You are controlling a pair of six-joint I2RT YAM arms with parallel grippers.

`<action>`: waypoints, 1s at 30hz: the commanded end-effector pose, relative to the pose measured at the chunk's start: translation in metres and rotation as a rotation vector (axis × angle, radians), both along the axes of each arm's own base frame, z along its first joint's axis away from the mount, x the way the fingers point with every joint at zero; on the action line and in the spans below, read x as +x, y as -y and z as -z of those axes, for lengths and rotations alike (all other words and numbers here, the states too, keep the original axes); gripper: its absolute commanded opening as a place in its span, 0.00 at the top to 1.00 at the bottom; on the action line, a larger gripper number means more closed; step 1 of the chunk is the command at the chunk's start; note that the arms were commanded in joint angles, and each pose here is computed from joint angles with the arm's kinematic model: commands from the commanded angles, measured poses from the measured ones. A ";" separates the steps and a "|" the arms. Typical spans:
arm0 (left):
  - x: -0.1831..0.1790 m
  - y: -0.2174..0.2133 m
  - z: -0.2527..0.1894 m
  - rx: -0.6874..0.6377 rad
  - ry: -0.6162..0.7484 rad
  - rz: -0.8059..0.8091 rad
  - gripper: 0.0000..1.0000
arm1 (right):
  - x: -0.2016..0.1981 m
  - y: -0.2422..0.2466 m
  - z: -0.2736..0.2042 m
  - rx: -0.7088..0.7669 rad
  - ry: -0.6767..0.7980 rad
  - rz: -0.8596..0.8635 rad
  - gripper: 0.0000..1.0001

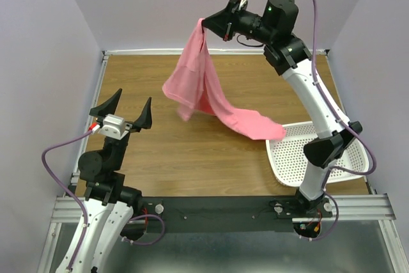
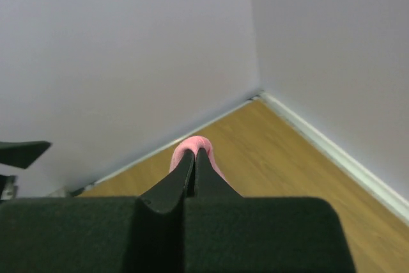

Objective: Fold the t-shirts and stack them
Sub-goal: Move the tshirt to the center of the board

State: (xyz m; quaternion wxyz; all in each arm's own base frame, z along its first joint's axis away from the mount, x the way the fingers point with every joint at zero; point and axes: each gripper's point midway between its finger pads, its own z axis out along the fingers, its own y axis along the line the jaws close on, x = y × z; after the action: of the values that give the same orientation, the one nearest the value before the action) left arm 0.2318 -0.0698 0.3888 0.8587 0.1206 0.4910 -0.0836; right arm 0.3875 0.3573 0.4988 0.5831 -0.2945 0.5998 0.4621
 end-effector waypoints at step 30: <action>-0.015 0.003 -0.012 -0.003 0.061 0.036 0.07 | -0.002 0.205 0.261 -0.811 -0.222 0.516 0.07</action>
State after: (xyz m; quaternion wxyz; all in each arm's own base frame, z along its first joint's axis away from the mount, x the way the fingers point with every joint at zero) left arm 0.2230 -0.0716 0.3950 0.8650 0.1282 0.4768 -0.0898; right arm 0.4074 0.2248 0.2486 0.4869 -0.3202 0.8019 0.1315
